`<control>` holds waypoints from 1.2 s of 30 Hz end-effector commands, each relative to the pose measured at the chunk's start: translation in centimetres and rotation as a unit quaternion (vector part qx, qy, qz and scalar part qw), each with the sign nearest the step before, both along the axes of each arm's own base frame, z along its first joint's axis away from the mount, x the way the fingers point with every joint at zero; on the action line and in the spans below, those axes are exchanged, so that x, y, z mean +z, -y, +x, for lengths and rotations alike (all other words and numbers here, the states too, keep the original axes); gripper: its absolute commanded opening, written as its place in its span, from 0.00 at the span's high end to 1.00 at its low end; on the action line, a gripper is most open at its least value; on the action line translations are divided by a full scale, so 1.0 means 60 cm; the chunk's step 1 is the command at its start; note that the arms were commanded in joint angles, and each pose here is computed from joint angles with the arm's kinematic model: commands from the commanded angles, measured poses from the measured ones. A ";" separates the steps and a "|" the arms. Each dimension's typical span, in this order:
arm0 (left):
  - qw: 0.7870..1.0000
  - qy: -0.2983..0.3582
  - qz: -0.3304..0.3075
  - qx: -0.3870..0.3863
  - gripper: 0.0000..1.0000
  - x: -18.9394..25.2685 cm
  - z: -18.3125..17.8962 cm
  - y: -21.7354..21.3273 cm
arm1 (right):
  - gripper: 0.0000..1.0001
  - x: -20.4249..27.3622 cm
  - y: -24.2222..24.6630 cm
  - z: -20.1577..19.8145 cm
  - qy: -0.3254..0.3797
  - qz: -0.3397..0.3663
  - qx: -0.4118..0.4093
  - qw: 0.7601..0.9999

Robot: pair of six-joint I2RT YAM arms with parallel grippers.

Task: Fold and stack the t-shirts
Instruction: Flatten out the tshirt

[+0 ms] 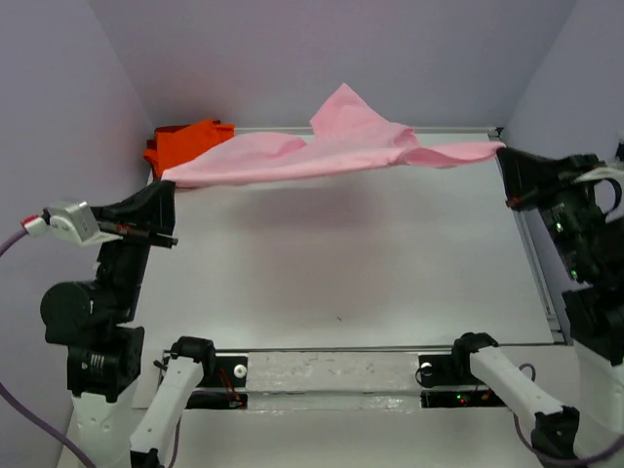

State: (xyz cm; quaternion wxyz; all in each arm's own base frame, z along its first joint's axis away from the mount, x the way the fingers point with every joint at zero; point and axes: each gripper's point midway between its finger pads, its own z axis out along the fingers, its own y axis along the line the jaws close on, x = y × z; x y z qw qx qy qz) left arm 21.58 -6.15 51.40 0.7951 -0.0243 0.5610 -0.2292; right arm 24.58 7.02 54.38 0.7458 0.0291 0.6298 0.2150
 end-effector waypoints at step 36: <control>0.956 -0.290 0.014 0.042 1.00 -0.332 0.457 0.037 | 1.00 -0.362 -0.070 0.440 -0.292 -0.103 -0.034 0.950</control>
